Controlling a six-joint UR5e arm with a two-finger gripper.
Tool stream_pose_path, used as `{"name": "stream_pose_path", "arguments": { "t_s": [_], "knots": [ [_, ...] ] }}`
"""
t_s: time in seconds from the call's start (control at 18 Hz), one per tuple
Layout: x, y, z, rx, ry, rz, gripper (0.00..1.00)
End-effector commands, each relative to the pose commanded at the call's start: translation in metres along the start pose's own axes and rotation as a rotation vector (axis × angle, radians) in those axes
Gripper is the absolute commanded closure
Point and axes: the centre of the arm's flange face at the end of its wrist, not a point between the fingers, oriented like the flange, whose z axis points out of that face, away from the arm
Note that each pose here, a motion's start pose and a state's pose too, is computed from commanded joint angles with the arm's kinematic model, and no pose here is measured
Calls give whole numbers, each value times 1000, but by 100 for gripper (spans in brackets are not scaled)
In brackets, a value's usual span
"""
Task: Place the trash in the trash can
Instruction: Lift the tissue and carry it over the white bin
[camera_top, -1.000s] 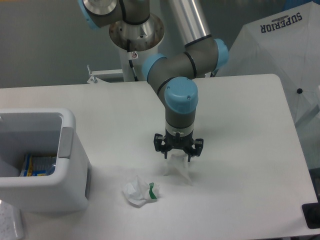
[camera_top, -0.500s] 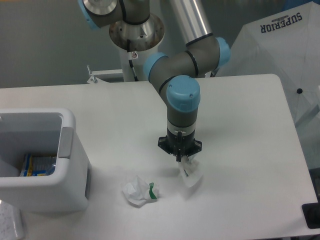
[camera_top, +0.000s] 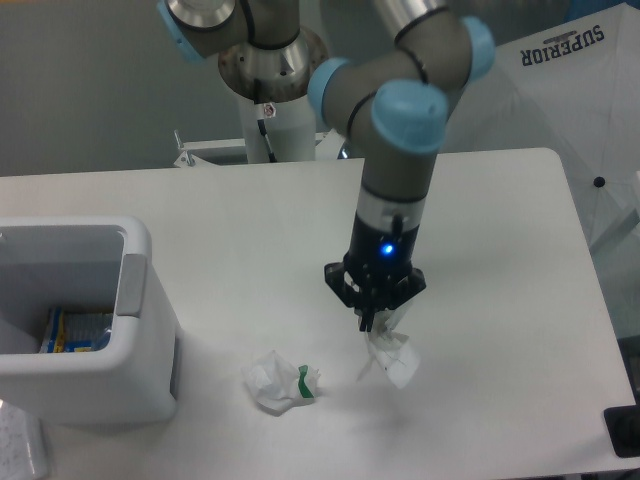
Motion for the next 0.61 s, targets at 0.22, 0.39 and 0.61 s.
{"name": "stream_pose_path", "arguments": {
  "t_s": [0.22,0.39,0.61],
  "knots": [
    [59,-29,-55,118,146,-87,100],
    [116,-29,-79,142,189,-34,100],
    [185,-13,-90,135,248,65,100]
  ]
}}
